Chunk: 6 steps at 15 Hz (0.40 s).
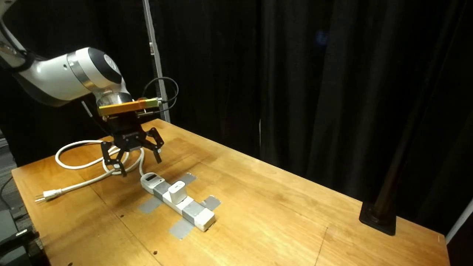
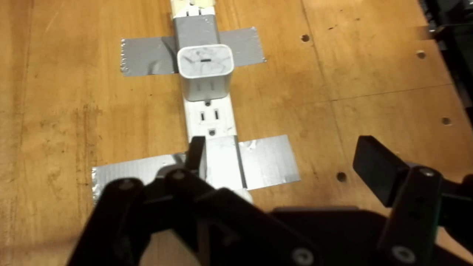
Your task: Put the charging adaptor on the white extension cable
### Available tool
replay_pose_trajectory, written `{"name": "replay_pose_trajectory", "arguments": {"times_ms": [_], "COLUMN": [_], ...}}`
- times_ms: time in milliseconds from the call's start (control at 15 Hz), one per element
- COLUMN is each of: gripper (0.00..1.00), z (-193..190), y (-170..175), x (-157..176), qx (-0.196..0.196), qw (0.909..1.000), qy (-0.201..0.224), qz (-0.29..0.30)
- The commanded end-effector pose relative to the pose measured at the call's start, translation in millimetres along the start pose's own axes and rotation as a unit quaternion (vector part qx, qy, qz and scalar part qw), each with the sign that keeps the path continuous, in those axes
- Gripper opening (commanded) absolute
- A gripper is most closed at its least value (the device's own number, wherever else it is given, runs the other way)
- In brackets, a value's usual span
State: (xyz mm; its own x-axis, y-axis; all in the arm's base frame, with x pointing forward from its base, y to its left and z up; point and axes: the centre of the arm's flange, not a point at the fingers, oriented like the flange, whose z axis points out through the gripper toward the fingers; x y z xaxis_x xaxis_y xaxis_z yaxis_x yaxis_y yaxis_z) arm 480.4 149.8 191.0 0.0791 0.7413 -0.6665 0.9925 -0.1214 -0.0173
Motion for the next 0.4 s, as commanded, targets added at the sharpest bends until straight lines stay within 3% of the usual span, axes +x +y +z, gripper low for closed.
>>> {"name": "replay_pose_trajectory", "arguments": {"times_ms": [0, 133, 200, 333], "gripper": [1.00, 1.00, 1.00, 1.00], "z": [-38, -38, -28, -29], "y": [-4, -3, 1, 4], "x": [-74, -105, -58, -83], "qx": [0.070, 0.110, 0.079, 0.095], "qw": [0.9947, 0.9866, 0.9930, 0.9893], "qy": [0.059, 0.101, 0.074, 0.097], "qz": [-0.048, -0.065, -0.046, -0.053]}}
